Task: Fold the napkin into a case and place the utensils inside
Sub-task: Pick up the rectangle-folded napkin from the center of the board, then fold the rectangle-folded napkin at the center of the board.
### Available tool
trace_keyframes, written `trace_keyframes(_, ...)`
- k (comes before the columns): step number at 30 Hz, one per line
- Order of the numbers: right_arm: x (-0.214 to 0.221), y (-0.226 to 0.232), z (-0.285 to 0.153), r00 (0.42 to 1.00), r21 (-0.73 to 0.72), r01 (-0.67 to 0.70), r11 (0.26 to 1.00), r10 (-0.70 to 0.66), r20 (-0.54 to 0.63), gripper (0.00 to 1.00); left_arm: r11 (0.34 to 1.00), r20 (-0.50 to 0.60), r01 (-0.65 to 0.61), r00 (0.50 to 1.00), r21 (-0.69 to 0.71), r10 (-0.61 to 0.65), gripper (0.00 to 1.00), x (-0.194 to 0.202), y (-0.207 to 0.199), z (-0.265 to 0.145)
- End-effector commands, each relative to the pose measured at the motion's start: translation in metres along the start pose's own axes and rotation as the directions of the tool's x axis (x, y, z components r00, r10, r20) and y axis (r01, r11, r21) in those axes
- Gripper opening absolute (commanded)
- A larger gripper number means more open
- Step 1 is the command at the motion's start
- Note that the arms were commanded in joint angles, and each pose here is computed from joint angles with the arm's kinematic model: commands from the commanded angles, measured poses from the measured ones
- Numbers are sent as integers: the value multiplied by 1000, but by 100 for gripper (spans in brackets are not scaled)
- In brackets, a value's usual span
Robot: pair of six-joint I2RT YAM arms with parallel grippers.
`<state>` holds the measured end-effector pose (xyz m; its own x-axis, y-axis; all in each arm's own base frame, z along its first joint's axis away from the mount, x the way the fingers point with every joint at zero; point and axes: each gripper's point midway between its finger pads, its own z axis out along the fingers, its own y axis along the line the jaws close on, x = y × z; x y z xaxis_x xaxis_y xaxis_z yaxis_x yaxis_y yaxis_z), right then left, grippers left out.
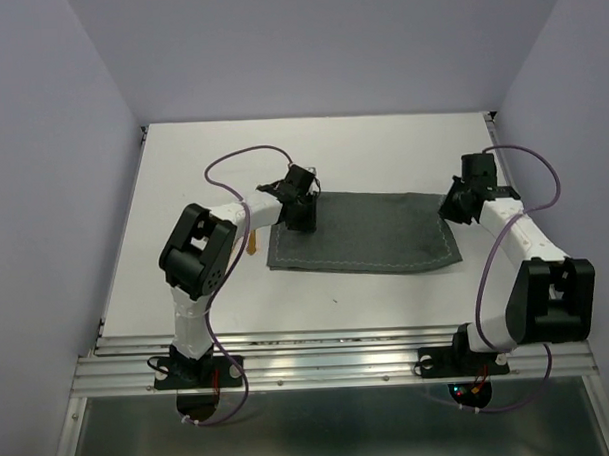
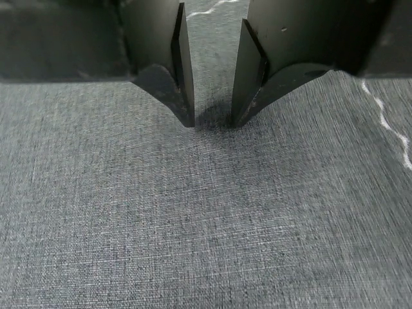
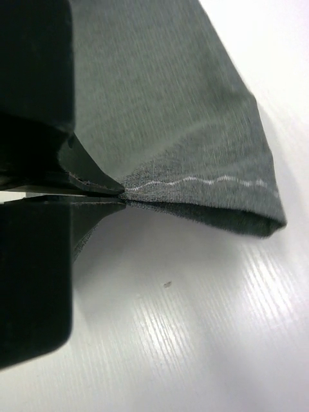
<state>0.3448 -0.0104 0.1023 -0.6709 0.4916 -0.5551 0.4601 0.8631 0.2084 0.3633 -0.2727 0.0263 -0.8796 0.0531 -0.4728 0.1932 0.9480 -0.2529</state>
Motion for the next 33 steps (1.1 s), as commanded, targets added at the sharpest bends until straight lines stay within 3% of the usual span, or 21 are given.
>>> trace_keyframes(1,-26,17,-28,998,-71,10,997,-5,69,1,998,-29,8,1000,55,-6,41,15,-21,16)
trace_keyframes(9,-24,52,-49,996,-173,25,985,-10,84,1,988,-41,-1,999,157,7,40,19,-57,23)
trace_keyframes(19,-8,95,-51,994,-230,87,969,-68,90,1,974,48,-26,999,226,15,41,-19,-80,-21)
trace_keyframes(26,7,131,-51,989,-268,139,953,-121,82,1,984,72,58,995,170,-71,41,-27,-32,-42)
trace_keyframes(33,22,166,-50,982,-302,190,934,-175,78,1,992,37,122,992,29,-123,41,-4,20,-28)
